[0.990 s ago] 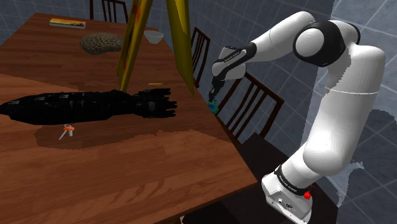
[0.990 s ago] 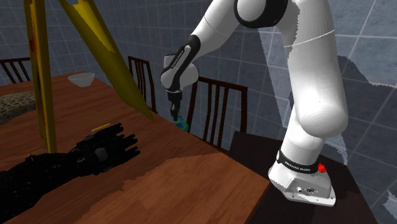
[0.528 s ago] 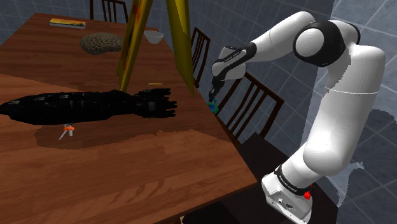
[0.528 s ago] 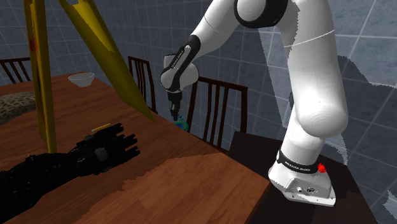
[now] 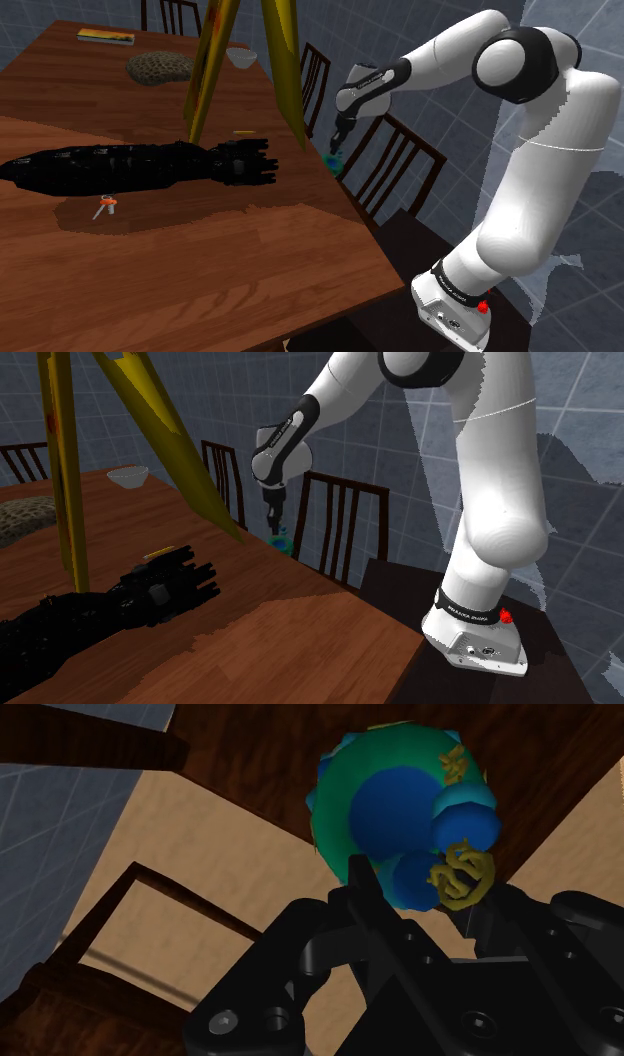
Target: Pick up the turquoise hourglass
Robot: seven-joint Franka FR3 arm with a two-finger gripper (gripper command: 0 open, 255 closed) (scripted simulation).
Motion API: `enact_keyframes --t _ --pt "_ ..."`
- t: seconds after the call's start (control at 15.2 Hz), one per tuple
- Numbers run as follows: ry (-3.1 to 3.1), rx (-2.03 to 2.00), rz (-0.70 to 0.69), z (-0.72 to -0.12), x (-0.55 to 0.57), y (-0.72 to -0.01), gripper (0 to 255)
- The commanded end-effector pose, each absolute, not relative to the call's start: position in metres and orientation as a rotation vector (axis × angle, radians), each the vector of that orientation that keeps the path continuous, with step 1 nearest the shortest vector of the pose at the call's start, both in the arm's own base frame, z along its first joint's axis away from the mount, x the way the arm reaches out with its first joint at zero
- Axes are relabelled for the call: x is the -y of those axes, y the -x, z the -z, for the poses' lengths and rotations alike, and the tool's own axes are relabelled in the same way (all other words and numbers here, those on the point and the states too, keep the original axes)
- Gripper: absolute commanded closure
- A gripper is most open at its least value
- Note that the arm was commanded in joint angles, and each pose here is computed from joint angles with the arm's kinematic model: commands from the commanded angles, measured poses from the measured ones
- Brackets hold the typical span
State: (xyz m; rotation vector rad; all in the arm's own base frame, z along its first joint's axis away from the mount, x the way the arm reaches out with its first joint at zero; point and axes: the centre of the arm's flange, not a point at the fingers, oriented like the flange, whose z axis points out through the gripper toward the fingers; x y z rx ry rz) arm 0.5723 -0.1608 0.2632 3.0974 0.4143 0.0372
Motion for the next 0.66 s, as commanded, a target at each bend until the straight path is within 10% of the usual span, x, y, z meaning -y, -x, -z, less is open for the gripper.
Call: enact_keyframes --t 0.0,0.59 --pt "-3.097 -0.414 -0.038 -0.274 0.162 -0.572 255" --pt "-3.097 -0.414 -0.038 -0.312 0.162 -0.572 255"
